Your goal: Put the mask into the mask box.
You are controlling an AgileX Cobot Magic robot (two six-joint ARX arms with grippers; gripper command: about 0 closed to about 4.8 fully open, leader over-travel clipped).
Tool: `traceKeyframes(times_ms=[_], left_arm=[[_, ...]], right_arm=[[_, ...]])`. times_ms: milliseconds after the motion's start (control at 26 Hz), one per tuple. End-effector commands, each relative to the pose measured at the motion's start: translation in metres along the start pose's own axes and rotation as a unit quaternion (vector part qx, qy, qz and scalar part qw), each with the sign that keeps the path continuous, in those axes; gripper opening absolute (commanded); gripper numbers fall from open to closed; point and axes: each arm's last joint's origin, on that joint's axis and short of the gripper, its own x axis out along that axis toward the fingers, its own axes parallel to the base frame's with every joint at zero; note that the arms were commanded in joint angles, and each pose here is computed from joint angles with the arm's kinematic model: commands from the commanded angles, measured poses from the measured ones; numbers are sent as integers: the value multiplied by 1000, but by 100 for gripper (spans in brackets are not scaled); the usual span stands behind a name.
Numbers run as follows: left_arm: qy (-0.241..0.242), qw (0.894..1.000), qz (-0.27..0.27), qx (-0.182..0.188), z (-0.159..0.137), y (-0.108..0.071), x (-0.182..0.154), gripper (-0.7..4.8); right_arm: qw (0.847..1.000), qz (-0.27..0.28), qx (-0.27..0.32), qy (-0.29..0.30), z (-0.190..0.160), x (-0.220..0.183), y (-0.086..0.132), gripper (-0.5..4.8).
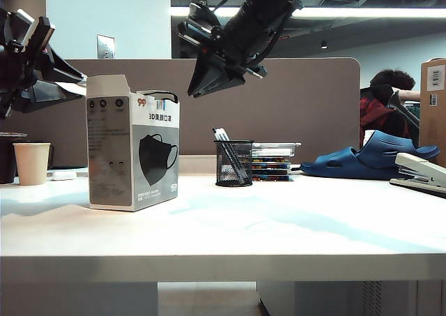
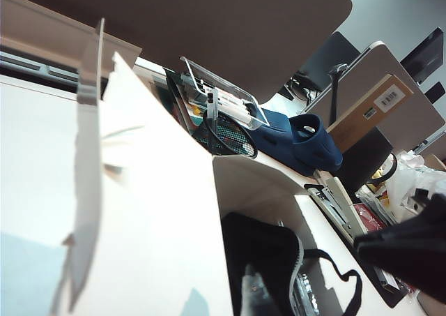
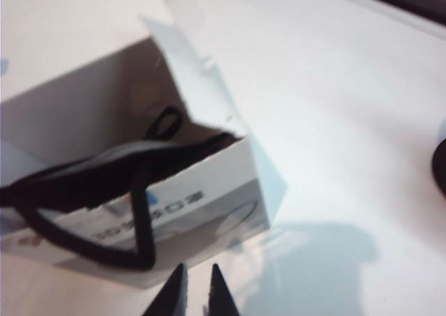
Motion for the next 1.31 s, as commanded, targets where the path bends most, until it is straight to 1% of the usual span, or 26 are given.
traceKeyframes(times_ms=[38, 115, 231, 385, 423, 500, 616, 693, 770, 808, 885, 962, 1039, 1078, 1155, 1309], left_arm=[[-2, 1000, -5, 6, 2, -1, 0, 161], [-2, 1000, -5, 6, 2, -1, 0, 161], [-2, 1000, -6, 6, 2, -1, 0, 161], [-2, 1000, -6, 6, 2, -1, 0, 161], [-1, 1000, -6, 6, 2, -1, 0, 161], [-1, 1000, -7, 6, 2, -2, 0, 161], [-1, 1000, -7, 6, 2, -2, 0, 160], [0, 1000, -7, 6, 2, -1, 0, 161], [-1, 1000, -7, 6, 2, -1, 0, 161], [-1, 1000, -7, 6, 2, -1, 0, 161], [0, 1000, -7, 6, 1, -1, 0, 161], [0, 1000, -6, 5, 1, -1, 0, 161], [0, 1000, -6, 5, 1, -1, 0, 161], [0, 1000, -6, 6, 1, -1, 0, 161], [0, 1000, -7, 6, 1, -1, 0, 161], [5, 1000, -15, 7, 1, -2, 0, 161]], right_arm=[[1000, 25, 3, 13, -1, -2, 2, 44], [999, 38, 5, 19, -3, -2, 4, 44], [996, 80, 9, 26, -7, 4, 4, 44], [996, 86, 12, 34, -11, 12, 4, 45], [995, 89, 7, 32, -13, 17, 7, 45], [996, 90, 0, 13, -11, 22, 6, 44], [996, 92, 13, -15, -8, 30, 4, 44], [995, 90, 8, -29, -6, 30, 4, 44], [993, 110, -3, -50, -1, 29, 5, 45], [989, 130, -14, -72, 3, 28, 7, 45], [985, 138, -30, -102, 9, 28, 10, 45], [983, 143, -36, -111, 11, 28, 13, 45], [981, 160, -40, -106, 10, 30, 20, 48], [981, 157, -45, -105, 10, 31, 23, 57], [982, 148, -46, -111, 11, 30, 22, 57], [985, 109, -47, -125, 16, 23, 17, 57]])
